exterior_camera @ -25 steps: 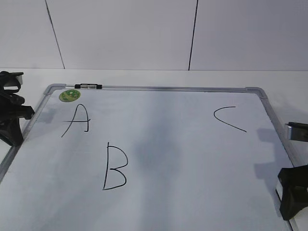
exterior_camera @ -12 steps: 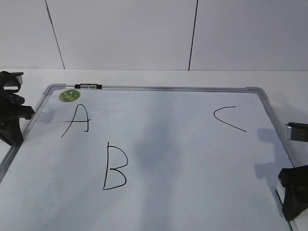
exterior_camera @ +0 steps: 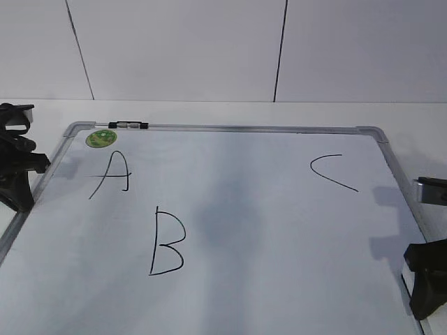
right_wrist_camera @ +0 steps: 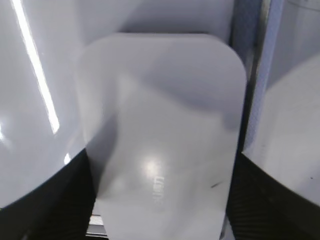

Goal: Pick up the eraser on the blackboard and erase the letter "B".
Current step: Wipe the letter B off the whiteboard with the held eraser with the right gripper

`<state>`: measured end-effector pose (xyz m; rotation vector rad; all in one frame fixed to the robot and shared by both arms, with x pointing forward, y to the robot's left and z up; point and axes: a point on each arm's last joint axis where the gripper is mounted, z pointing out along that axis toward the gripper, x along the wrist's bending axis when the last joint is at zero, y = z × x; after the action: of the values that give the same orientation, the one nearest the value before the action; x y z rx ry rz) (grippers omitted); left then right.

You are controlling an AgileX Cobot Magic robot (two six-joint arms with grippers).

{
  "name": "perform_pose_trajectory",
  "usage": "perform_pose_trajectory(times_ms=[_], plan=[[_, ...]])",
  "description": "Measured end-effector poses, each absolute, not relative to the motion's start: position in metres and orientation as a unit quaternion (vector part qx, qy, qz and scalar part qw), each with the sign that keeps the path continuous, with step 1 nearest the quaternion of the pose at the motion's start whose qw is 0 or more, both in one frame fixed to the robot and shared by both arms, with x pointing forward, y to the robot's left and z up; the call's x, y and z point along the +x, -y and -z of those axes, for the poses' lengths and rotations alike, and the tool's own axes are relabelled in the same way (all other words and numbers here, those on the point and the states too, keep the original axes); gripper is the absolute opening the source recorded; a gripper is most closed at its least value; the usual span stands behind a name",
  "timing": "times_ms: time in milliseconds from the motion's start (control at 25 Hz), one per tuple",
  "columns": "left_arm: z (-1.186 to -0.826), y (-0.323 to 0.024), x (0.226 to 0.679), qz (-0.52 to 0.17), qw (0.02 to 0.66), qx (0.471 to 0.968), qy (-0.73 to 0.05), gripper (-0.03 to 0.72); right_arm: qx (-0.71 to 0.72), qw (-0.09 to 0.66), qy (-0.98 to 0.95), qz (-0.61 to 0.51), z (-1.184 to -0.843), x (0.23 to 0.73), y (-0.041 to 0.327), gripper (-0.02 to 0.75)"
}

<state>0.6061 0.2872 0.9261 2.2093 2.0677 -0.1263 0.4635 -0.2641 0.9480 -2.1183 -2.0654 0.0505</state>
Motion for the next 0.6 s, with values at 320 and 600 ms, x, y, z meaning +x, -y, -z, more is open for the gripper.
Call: perform_pose_trajectory(times_ms=[320, 600], plan=[[-0.9261, -0.2872, 0.6063, 0.041, 0.057, 0.728, -0.682, 0.021, -0.712, 0.095, 0.695, -0.021, -0.9486, 0.4628, 0.2641, 0.561], [-0.9261, -0.2872, 0.6063, 0.041, 0.057, 0.728, -0.682, 0.021, -0.705, 0.107, 0.700, -0.035, -0.9527, 0.4625, 0.2641, 0.560]])
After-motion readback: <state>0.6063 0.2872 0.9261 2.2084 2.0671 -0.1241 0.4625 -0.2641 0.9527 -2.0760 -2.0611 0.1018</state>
